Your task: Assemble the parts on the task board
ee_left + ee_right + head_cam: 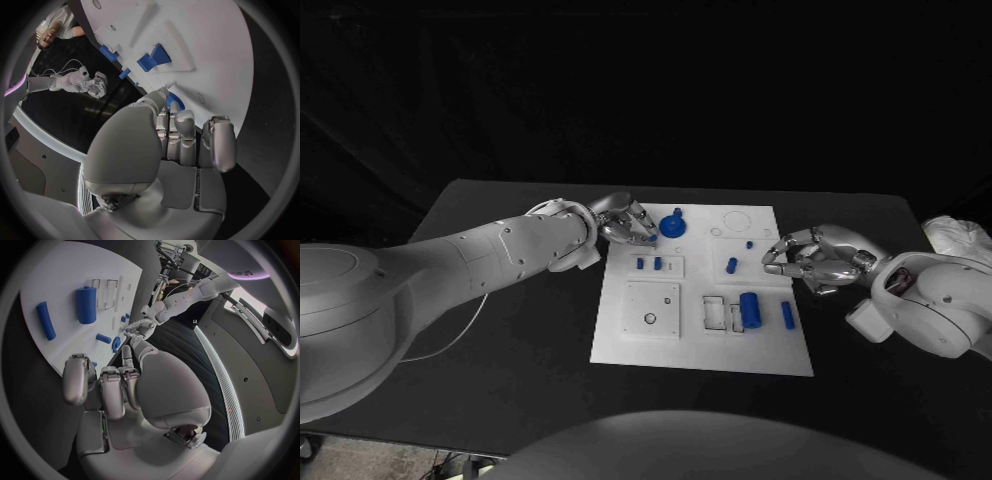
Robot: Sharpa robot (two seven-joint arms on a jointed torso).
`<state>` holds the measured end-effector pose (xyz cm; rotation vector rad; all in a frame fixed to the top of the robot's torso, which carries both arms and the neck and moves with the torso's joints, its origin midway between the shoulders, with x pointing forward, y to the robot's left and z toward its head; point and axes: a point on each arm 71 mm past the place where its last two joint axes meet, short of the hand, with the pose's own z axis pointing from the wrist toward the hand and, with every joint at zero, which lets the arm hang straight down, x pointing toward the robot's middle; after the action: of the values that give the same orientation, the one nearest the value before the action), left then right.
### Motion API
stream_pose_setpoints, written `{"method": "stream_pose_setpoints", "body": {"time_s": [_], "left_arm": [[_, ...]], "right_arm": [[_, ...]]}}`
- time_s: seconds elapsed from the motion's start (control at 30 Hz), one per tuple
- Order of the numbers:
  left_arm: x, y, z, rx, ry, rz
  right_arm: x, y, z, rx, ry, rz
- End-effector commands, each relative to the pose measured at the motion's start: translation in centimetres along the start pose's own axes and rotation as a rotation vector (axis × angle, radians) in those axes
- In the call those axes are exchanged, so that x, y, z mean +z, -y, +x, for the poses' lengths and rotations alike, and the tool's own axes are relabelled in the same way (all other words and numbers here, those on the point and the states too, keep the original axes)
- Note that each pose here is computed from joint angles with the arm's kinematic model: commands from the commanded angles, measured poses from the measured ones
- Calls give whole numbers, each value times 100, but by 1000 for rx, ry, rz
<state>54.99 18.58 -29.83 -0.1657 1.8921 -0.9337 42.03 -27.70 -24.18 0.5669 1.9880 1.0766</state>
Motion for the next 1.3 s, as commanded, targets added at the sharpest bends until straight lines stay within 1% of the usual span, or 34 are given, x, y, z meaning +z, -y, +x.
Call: {"method": "stream_pose_setpoints", "body": {"time_s": [0.03,0.67,0.97,1.13,1.3], "left_arm": [[11,5,44,-24,-28,-6],[25,6,91,-31,-50,-13],[44,23,126,-39,-71,-16],[46,13,131,-40,-78,-24],[40,-14,134,-42,-82,-36]], "right_arm": [[1,-1,21,-4,-19,-3],[10,0,25,-4,-21,-2],[9,3,24,-4,-21,2],[6,6,24,-4,-22,3],[5,10,20,-4,-21,6]]}}
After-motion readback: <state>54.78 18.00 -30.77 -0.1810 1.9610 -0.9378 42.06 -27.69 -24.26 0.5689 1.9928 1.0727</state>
